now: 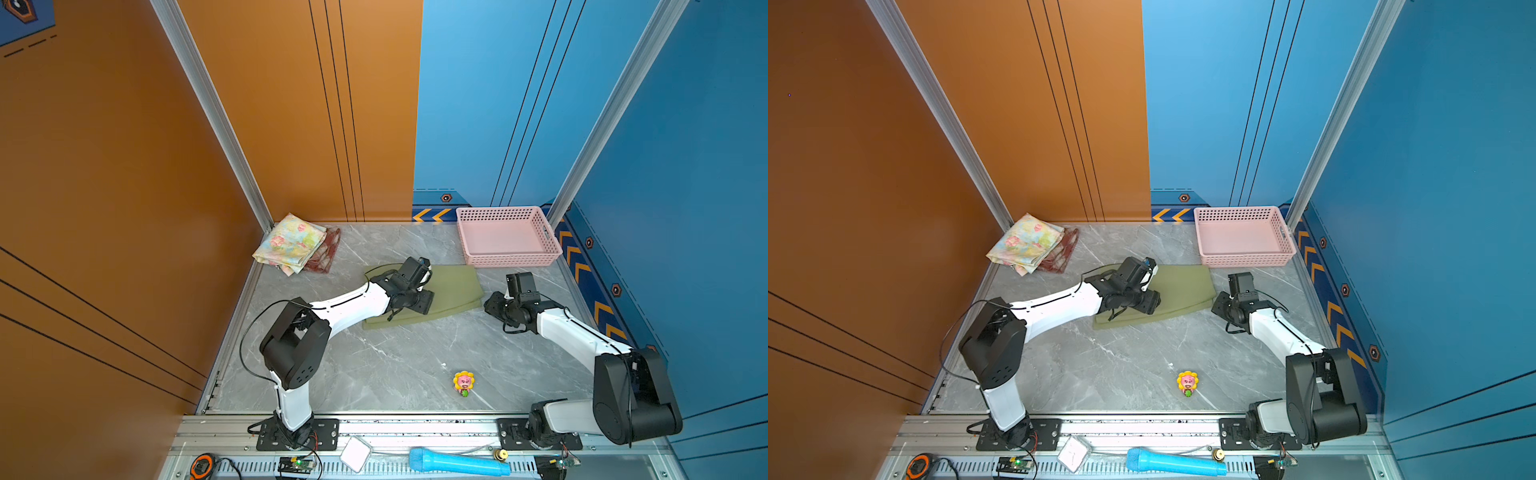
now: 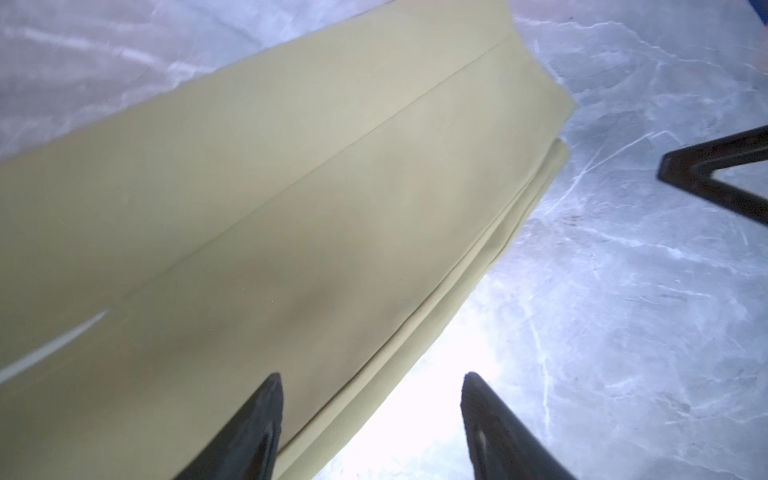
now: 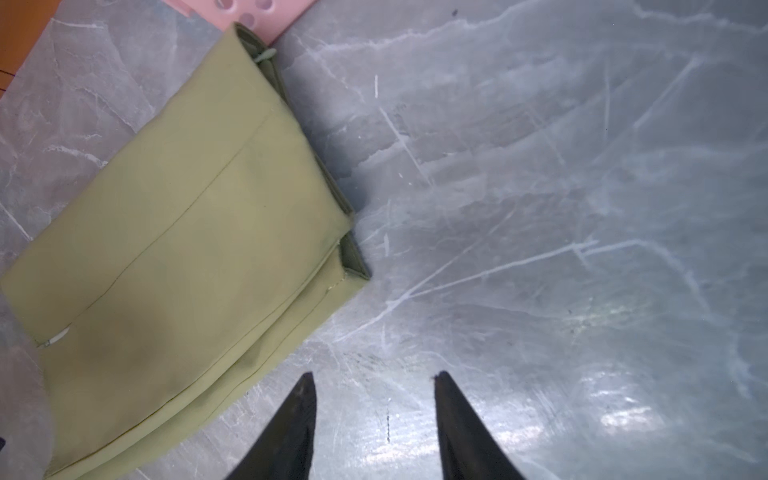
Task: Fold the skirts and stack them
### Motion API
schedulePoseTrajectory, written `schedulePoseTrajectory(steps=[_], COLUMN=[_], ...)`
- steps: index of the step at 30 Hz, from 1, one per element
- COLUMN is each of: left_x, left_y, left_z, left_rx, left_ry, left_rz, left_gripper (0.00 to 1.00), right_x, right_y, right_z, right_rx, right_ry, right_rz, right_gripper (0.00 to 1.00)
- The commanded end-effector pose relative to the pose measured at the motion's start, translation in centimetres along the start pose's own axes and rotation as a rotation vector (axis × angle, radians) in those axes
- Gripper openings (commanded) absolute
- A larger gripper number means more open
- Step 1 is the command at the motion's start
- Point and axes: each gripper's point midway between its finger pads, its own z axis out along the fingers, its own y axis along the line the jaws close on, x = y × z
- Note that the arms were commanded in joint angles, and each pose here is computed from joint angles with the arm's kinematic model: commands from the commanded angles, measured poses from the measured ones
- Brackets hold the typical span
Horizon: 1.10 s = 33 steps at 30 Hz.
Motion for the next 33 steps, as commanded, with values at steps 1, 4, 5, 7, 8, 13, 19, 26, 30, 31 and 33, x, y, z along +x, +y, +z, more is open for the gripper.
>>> schedulePoseTrajectory(steps=[1, 4, 5, 7, 8, 13, 19, 26, 30, 31, 33], left_x=[0.2, -0.3, -0.5, -0.6, -0.6, -0.8, -1.0, -1.0, -0.9, -0.9, -0.9], left_y=[-1.8, -3.8, -4.3, -5.5, -5.7, -6.8, -7.9, -8.0, -8.0, -8.0, -8.0], left_z=[2.0, 3.4, 3.8, 4.7, 5.2, 7.3, 8.7, 10.2, 10.9, 11.1, 11.4], left_rx=[0.047, 0.081, 0.085, 0.097, 0.092, 0.097, 0.123, 0.117, 0.115, 0.115, 0.114], left_ry=[0.048, 0.06, 0.06, 0.069, 0.075, 0.09, 0.096, 0.106, 0.111, 0.111, 0.112], left_rz=[0.126, 0.19, 0.208, 0.254, 0.269, 0.314, 0.335, 0.339, 0.327, 0.322, 0.316], left_gripper=[0.69, 0.69, 0.69, 0.69, 0.69, 0.69, 0.68, 0.63, 0.55, 0.54, 0.53], right_x=[0.3, -0.1, -0.1, -0.1, -0.1, 0.2, 0.4, 0.4, 0.5, 0.6, 0.6], right_y=[0.2, -0.4, -0.4, -0.5, -0.5, -0.3, -0.2, -0.1, 0.2, 0.3, 0.4], right_z=[0.0, 0.1, 0.1, 0.3, 0.4, 1.2, 2.2, 3.3, 3.8, 4.0, 4.2], right_rx=[-0.077, -0.087, -0.093, -0.104, -0.107, -0.127, -0.134, -0.131, -0.135, -0.135, -0.138], right_ry=[0.029, 0.025, 0.027, 0.034, 0.035, 0.057, 0.074, 0.086, 0.093, 0.097, 0.099], right_rz=[0.078, 0.125, 0.137, 0.164, 0.173, 0.212, 0.238, 0.255, 0.26, 0.263, 0.266], right_gripper=[0.41, 0.35, 0.34, 0.31, 0.3, 0.26, 0.24, 0.24, 0.24, 0.24, 0.24])
